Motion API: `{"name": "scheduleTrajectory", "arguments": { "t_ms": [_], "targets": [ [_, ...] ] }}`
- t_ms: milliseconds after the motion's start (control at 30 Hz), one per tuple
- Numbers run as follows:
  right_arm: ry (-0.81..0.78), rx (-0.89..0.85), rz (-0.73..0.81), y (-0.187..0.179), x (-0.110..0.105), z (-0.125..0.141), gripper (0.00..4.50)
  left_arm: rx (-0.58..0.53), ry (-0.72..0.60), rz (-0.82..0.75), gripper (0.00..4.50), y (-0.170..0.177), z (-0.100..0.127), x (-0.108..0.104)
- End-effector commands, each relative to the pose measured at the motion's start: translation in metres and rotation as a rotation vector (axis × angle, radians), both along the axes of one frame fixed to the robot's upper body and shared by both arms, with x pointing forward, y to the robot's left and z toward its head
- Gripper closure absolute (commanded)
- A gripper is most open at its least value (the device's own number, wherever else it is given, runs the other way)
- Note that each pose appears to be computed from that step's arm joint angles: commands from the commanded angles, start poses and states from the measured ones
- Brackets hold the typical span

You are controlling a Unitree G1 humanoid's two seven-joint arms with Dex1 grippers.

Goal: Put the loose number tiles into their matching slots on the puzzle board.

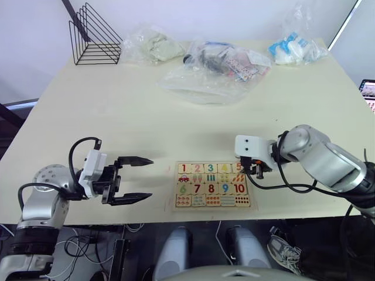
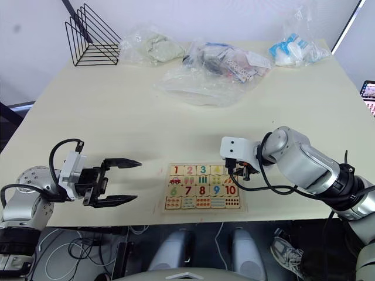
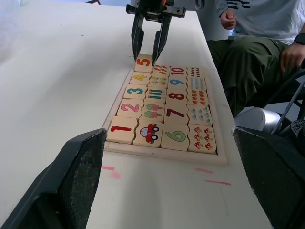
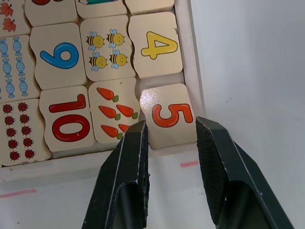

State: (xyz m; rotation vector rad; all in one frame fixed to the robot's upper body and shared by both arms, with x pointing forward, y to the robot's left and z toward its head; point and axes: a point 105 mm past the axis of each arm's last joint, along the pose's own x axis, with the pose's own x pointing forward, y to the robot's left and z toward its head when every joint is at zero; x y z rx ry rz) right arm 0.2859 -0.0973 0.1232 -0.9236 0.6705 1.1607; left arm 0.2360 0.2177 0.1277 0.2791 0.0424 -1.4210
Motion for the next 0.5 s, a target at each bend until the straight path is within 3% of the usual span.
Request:
{"name": "scheduleTrajectory", "arguments": {
  "t_ms": [33, 433, 467, 500],
  "targets": [
    [-0.04, 0.009, 0.039, 0.0086, -0.0004, 0.0081, 3.61, 0.004, -0.037, -0.016, 0.0, 0.003, 0.007, -0.0022],
    [-0.043, 0.003, 0.058, 0.0089, -0.0007, 0.0079, 3.61, 0.002, -0.037, -0.019, 0.0, 0.0017, 0.0062, -0.0012],
    [-0.042, 0.0, 0.061, 0.0084, -0.0011, 0.0078, 2.81, 0.001, -0.037, -0.019, 0.0, 0.0016, 0.0061, -0.0011],
    [-0.042, -0.001, 0.062, 0.0079, -0.0013, 0.0078, 2.37, 0.001, -0.037, -0.019, 0.0, 0.0015, 0.0061, -0.0011]
  ]
}}
